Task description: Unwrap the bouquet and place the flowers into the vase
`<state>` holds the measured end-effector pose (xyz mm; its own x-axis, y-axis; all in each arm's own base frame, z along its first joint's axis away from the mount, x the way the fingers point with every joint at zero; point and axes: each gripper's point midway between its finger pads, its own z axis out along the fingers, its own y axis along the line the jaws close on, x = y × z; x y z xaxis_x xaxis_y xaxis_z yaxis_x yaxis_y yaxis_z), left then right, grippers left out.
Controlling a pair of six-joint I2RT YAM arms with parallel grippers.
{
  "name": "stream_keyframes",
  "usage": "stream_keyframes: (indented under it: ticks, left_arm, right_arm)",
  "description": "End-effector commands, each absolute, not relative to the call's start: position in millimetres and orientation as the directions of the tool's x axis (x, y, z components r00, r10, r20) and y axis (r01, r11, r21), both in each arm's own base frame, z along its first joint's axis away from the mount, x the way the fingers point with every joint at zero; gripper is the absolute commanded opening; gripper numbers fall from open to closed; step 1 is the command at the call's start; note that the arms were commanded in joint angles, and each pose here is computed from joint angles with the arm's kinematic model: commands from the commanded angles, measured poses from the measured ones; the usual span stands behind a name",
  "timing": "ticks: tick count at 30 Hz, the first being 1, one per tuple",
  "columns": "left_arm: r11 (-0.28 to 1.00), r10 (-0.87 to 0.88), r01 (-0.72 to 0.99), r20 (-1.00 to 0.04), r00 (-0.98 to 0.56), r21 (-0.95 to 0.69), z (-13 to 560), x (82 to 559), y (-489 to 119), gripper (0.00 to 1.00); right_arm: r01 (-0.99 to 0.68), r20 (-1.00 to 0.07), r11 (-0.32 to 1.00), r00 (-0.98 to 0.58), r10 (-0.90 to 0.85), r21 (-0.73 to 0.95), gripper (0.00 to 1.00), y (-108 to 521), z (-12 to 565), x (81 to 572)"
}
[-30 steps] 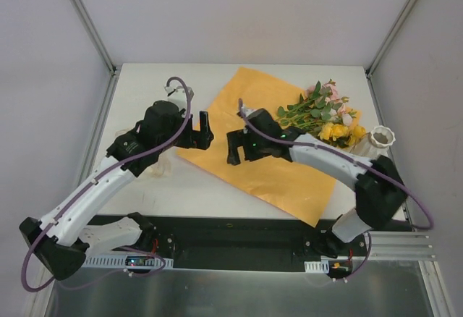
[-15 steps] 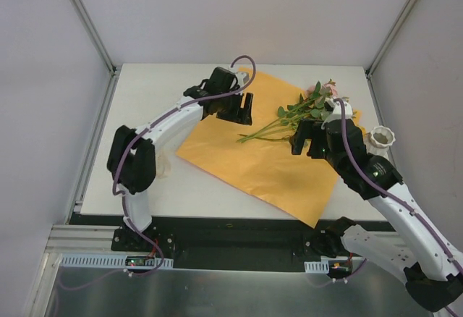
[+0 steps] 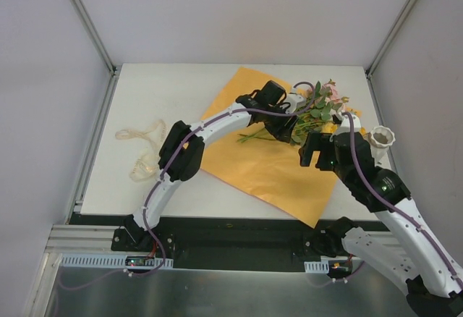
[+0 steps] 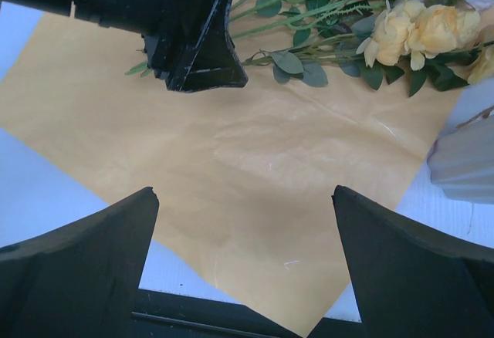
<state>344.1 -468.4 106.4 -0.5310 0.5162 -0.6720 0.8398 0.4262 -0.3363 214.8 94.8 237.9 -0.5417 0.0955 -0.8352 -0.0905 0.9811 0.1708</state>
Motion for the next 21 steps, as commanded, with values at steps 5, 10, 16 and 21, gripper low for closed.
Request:
stream_keyframes:
  ticks: [5,10,16,21]
  left_arm:
    - [0.397,0.514,0.848,-0.681,-0.522,-0.350,92.4,364.6,-477.8,0.52]
    - [0.424,0.525,0.842,-0.667,-0.529,-0.334,74.7,371.4,-477.7,0.54]
    - [0.415,0.534,0.849,-0.667,-0.519,-0.327,63.0,375.7,-481.8,0.53]
    - [0.406,0.544,0.849,-0.657,-0.523,-0.339,55.8,371.4,-482.8,0.45]
  right_arm:
    - [-0.073,-0.854,0.979,-0.503,0.130,0.192,1.00,77.4,236.0,196.6]
    - [-0.067,-0.858,0.980,-0.497,0.130,0.187,1.00,72.7,235.3,192.5]
    - [-0.070,-0.855,0.979,-0.503,0.129,0.189,1.00,73.2,235.0,191.2]
    - [-0.057,-0.857,0.981,-0.498,0.133,0.185,1.00,68.9,234.8,189.5]
